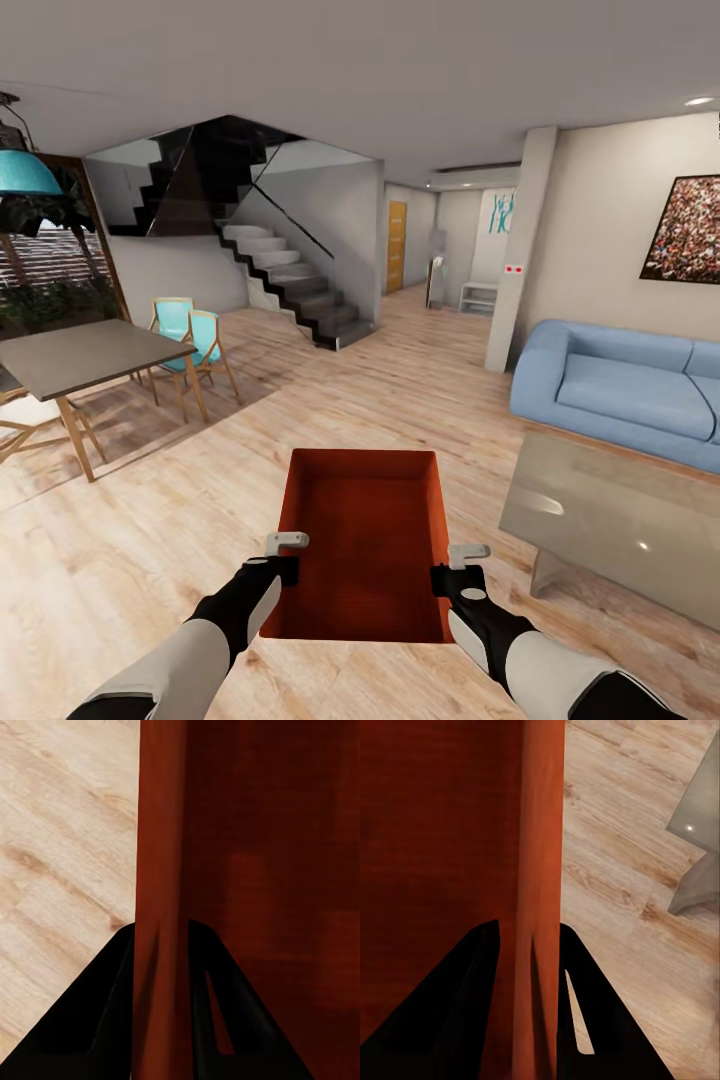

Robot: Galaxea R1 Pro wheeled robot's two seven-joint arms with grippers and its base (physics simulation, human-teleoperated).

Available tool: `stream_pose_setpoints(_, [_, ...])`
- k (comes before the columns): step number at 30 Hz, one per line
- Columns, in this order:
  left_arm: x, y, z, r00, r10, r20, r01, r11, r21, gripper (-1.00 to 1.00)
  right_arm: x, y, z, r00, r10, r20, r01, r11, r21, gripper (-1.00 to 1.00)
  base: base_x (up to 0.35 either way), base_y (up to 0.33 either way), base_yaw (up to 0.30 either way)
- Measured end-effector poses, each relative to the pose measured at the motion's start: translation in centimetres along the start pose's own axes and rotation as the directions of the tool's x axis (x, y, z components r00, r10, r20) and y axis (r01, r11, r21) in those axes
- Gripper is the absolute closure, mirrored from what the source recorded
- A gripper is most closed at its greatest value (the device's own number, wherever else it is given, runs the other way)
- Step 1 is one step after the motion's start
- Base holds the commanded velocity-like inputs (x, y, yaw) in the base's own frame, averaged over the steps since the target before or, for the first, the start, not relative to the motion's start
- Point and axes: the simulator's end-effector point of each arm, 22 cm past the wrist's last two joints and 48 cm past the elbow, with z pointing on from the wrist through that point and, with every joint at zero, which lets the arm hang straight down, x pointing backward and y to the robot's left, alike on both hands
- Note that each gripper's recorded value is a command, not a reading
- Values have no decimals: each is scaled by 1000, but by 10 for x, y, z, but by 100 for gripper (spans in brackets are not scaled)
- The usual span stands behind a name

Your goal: Move the two storage containers from the living room to the garage. In the garage, place one container on the floor and stack the other container on top of it (either order is fine).

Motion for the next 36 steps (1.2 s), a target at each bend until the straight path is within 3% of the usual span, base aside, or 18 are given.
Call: stream_pose_setpoints(36, [-16, 0, -11, 999, -2, 33, 2, 1000, 0, 100, -18, -2, -8, 999, 2, 33, -3, 1000, 1, 100, 5, 0, 0])
